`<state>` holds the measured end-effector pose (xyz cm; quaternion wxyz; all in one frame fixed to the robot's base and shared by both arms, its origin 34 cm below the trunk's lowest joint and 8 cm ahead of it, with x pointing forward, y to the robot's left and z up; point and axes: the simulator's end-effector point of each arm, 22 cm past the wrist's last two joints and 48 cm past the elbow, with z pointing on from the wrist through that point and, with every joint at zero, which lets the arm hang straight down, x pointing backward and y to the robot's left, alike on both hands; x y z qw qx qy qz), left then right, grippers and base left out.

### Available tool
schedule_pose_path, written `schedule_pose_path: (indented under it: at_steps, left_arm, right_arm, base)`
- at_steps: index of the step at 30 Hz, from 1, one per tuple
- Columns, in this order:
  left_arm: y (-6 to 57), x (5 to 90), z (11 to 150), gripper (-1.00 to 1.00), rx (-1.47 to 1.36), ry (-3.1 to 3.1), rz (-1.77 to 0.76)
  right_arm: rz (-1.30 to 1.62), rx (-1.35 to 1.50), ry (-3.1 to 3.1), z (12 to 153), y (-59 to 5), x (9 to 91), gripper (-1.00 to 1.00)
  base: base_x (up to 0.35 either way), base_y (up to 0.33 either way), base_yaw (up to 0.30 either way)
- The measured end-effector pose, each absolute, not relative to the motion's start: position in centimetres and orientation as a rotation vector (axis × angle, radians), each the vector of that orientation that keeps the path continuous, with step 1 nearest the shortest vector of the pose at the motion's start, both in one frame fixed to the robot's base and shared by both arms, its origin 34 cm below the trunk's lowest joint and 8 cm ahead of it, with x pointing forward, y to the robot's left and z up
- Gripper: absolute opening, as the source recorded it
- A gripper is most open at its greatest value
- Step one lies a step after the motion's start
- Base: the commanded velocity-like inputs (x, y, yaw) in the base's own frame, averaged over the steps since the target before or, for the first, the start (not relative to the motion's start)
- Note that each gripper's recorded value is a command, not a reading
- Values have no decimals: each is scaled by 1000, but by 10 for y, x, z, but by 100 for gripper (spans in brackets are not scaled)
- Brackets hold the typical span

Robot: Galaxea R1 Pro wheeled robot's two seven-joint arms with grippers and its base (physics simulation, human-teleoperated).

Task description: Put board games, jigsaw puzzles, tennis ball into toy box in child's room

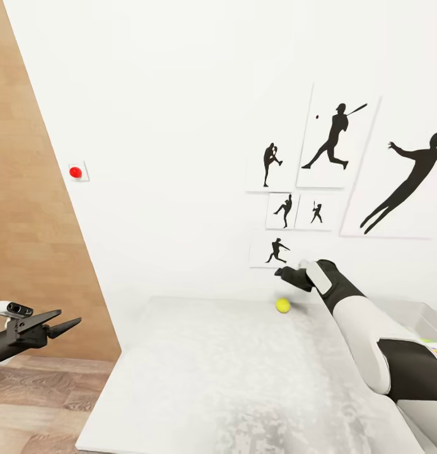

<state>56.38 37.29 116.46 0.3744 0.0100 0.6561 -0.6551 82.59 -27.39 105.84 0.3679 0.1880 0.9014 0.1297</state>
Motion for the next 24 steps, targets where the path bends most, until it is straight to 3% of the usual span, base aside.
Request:
schedule_pose_path:
  at_steps: [13,24]
  left_arm:
    - [366,566,1163,100,48,1685,-1685]
    - [308,551,1213,100,292,1658,-1764]
  right_arm:
    - [284,459,2320,1051,-280,830,100]
    - [276,463,2336,1039,-281,832,100]
  base:
    - [0,0,0]
    - [0,0,0]
